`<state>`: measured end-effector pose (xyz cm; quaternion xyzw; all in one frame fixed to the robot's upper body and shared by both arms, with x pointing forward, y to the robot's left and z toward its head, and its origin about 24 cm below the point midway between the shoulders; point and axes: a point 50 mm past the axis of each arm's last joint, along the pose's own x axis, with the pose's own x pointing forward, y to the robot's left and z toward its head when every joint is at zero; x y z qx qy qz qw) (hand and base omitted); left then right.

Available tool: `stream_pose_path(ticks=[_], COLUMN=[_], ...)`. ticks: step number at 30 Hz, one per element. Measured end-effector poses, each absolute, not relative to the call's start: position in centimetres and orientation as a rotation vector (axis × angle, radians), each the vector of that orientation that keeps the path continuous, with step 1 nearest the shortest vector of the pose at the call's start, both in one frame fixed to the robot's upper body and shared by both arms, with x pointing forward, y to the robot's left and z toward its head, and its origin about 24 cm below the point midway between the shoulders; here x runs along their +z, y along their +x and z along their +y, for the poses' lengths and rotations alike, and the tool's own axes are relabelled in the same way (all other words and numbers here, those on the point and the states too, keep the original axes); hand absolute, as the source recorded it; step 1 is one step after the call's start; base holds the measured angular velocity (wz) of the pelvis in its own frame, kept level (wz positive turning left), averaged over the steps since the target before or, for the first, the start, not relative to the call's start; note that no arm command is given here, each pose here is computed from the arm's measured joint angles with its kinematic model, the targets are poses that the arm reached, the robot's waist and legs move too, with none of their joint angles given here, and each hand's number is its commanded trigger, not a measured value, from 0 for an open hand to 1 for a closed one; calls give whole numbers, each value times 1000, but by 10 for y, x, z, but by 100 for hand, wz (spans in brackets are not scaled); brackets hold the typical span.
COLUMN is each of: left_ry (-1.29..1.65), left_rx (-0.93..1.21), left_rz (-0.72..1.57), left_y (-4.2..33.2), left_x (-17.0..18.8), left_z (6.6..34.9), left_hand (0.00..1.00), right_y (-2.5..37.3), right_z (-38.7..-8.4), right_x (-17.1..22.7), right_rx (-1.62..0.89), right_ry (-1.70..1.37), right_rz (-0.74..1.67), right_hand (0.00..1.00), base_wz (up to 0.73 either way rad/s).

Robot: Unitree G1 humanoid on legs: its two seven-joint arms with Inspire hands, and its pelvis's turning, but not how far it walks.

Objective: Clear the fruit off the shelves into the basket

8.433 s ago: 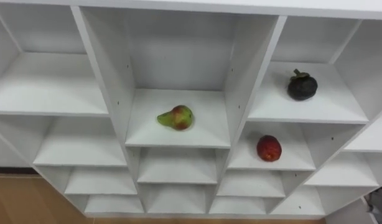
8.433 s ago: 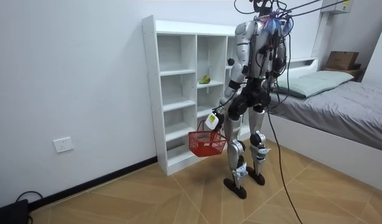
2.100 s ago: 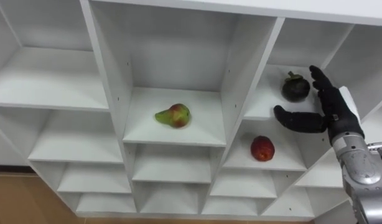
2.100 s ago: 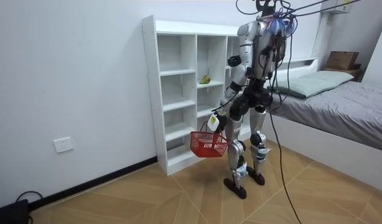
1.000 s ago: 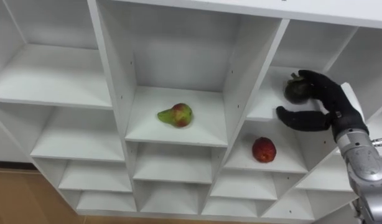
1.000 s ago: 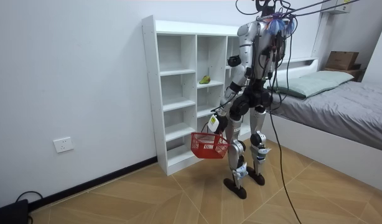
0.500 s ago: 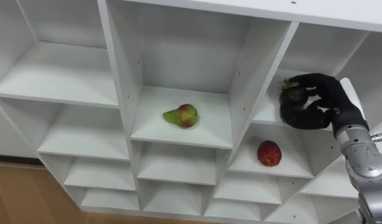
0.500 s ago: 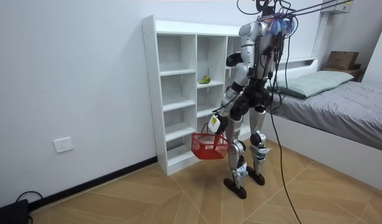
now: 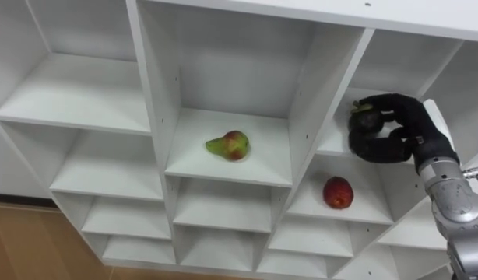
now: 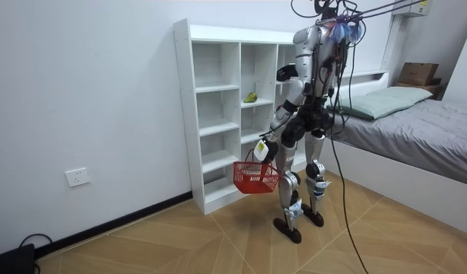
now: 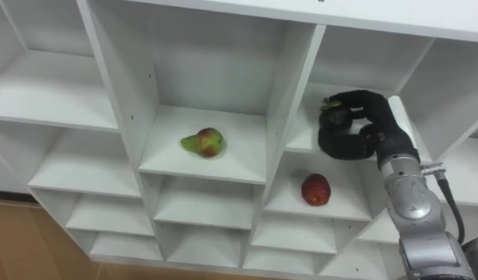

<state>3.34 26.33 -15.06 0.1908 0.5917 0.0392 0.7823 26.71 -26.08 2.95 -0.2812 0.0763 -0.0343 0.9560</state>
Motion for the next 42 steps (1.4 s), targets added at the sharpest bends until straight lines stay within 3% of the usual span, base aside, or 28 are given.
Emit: stream_pose_path(ticks=[15,22,42], left_ry=[341,235,141], left_rx=[134,191,156], left_rz=[1251,1169,1104], left_y=[40,62,87], left_x=[-150,-150,-151], left_z=[262,255,234], left_hand=[100,100,100], right_y=[252,235,219], right_z=[-242,-218,-197], right_x=[27,30,38], right_rx=[-11,100,178], right_ry=[-498,-478,-364], right_rz=[127,90,46], right_hand=[100,100,100], base_wz=[0,-9,-9])
